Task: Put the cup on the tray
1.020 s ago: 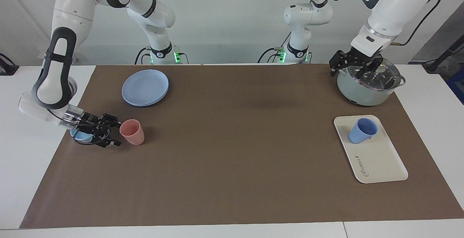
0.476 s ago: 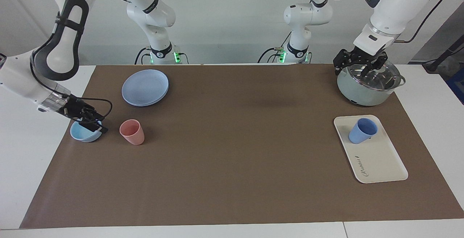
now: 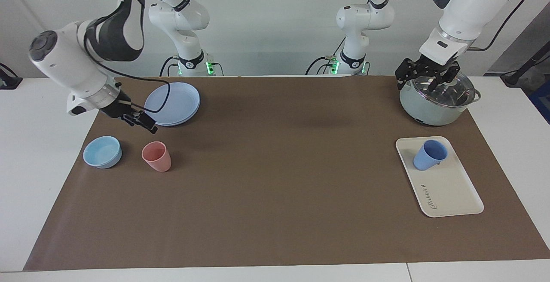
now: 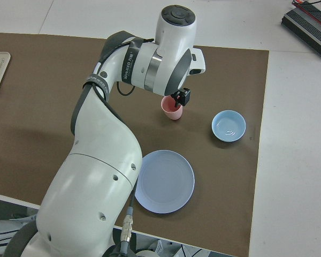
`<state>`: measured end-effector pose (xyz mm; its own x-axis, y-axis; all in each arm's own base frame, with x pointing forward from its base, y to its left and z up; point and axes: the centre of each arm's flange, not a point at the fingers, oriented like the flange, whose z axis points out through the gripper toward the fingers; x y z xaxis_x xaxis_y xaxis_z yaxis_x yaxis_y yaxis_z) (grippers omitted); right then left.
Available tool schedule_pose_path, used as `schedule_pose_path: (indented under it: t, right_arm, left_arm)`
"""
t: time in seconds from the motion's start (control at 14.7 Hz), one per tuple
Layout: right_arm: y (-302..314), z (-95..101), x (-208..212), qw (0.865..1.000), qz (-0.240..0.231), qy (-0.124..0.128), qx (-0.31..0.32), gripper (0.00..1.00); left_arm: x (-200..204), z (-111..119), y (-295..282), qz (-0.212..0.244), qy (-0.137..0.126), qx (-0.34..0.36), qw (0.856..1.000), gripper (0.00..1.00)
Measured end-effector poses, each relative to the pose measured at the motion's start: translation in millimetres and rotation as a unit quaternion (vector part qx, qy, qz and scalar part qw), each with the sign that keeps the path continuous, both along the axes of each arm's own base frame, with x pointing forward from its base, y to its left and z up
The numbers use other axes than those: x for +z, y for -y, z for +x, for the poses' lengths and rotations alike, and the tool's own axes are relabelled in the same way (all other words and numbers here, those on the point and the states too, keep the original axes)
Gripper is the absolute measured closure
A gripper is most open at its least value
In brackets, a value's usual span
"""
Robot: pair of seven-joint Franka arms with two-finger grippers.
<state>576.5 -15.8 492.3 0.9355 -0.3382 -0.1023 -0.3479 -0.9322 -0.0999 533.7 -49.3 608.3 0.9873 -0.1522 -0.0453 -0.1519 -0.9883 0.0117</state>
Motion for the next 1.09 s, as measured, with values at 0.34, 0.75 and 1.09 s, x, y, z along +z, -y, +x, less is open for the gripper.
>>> schedule_pose_path:
  t: [0.34,0.75,1.09]
  right_arm:
    - [-74,-26.7,56,0.993,-0.043,0.043,0.098,0.0]
    - [-69,-43.1,116,0.988,-0.043,0.082,0.123,0.0]
    - [-49,-31.5,147,0.988,-0.061,0.087,0.11,0.01]
  left_arm:
    - [0,0,-1,0.0,0.0,0.001,1.0,0.0]
    - [0,0,-1,0.0,0.0,0.001,1.0,0.0]
    - [0,0,-1,0.0,0.0,0.001,1.0,0.0]
